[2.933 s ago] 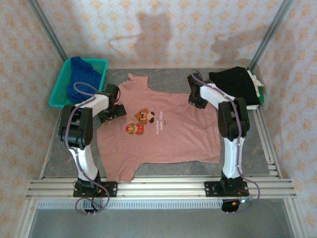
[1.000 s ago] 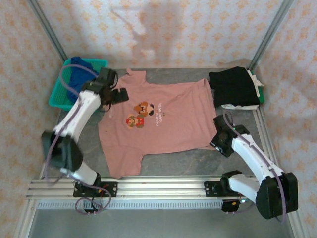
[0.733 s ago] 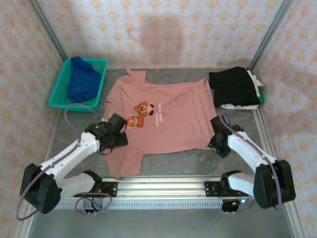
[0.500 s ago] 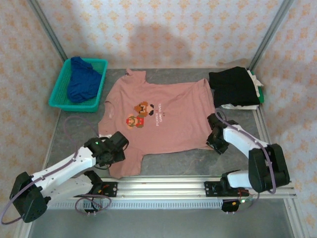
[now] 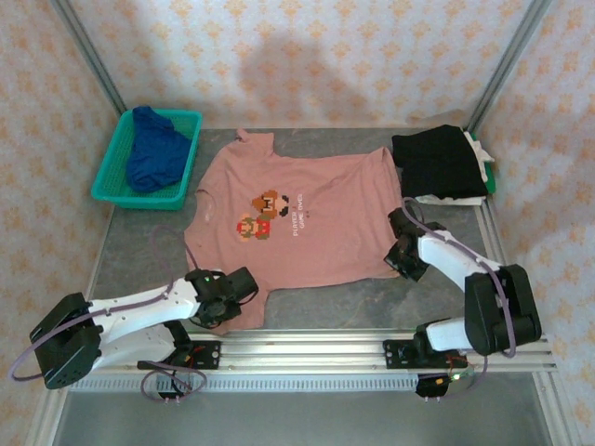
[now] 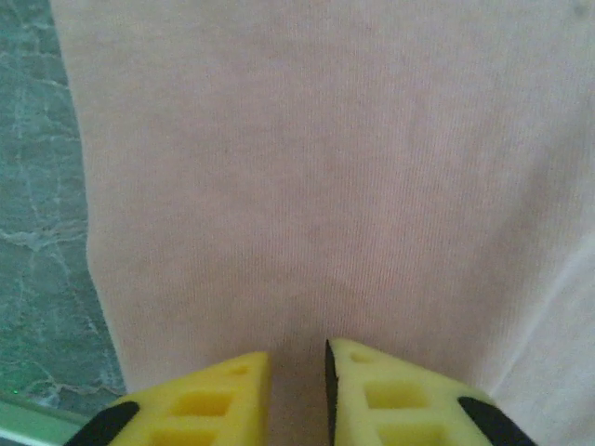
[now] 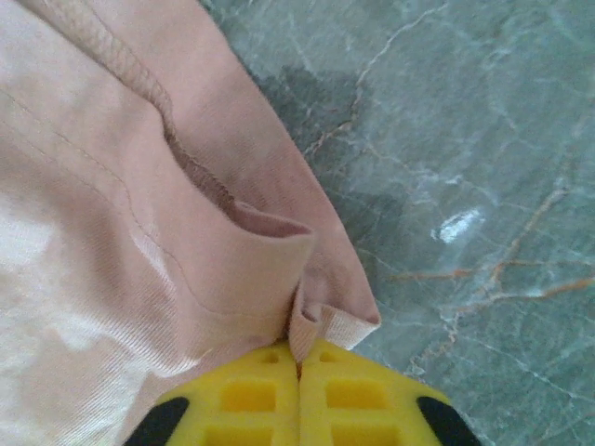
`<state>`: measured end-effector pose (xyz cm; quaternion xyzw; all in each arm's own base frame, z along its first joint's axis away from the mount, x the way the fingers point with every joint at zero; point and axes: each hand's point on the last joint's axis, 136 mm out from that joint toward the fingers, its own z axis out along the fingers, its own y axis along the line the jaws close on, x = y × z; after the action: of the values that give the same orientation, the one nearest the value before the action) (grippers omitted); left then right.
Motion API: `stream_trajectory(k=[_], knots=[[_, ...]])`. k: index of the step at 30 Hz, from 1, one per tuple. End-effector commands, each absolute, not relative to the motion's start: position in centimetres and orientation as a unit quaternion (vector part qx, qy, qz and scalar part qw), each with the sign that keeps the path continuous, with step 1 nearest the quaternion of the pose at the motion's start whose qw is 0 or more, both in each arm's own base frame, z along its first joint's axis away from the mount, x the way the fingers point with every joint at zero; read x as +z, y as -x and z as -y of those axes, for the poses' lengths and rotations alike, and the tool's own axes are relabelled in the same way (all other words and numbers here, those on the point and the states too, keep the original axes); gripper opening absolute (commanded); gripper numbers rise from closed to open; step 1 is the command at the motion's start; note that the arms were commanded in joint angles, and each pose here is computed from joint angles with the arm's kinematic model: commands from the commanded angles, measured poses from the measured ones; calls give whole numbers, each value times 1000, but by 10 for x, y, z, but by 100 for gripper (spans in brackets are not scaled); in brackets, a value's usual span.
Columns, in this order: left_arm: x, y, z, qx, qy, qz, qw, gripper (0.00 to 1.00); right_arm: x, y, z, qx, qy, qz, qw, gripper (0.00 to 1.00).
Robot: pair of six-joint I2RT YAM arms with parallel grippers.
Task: Fold and stack the t-shirts
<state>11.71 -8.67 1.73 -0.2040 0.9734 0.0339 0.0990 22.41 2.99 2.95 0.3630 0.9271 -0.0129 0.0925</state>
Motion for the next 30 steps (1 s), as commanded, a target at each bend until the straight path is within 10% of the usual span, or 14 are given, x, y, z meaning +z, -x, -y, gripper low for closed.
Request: stream_trajectory(k=[1, 11, 15, 20, 30], knots=[[34, -126, 89, 18, 200, -971, 128, 4, 55, -220, -17, -36, -366, -923, 116, 0], [83, -136, 76, -29, 205, -959, 192, 1, 96, -210, -7, -34, -360, -919, 157, 0], [57, -124, 84, -20, 190, -972, 139, 41, 96, -204, -8, -34, -360, -921, 146, 0], [38, -108, 80, 31, 159, -982, 96, 50, 111, -200, -3, -41, -358, -919, 158, 0], [15, -97, 86, 34, 123, -990, 57, 53, 112, -196, 5, -67, -358, -918, 156, 46]])
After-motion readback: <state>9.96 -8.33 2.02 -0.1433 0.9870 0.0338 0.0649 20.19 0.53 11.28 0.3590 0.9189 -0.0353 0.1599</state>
